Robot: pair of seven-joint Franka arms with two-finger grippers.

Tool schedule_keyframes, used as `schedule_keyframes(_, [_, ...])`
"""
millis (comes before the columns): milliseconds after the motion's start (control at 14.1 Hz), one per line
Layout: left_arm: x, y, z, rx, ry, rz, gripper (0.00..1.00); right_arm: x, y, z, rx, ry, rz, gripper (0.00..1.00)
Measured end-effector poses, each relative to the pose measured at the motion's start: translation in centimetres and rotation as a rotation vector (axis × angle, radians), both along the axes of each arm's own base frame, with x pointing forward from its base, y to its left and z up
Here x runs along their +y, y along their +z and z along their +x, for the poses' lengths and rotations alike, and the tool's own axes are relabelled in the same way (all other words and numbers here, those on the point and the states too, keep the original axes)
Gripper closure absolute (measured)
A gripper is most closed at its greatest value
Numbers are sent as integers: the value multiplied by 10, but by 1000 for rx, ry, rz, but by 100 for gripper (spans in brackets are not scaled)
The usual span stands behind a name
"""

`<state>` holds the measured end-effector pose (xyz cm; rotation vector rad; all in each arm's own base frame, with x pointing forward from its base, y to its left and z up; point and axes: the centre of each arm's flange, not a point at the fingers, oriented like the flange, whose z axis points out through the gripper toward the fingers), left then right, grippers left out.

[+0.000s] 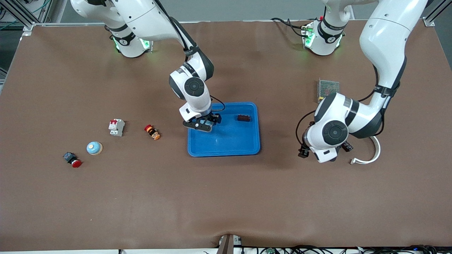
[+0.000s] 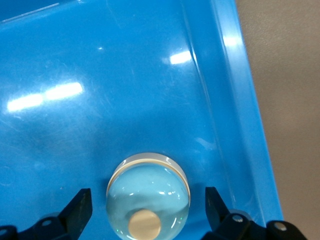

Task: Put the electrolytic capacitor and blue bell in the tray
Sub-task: 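Set the bell in the tray while the left gripper reaches the capacitor, then grip the second capacitor with the left gripper while the right gripper returns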

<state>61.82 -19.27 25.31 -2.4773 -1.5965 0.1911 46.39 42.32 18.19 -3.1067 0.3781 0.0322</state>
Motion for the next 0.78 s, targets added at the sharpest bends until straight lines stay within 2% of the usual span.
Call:
schedule_keyframes(213, [32, -16, -1, 18, -63, 44, 0, 8, 16, -5, 17, 16, -10, 0])
schedule_keyframes(567, [68, -44, -3, 68, -163, 45, 0, 4, 97, -6, 55, 45, -31, 0])
schedule_keyframes(780, [104, -45, 3, 84, -236, 18, 0, -24, 142, 7, 76, 114, -38, 0])
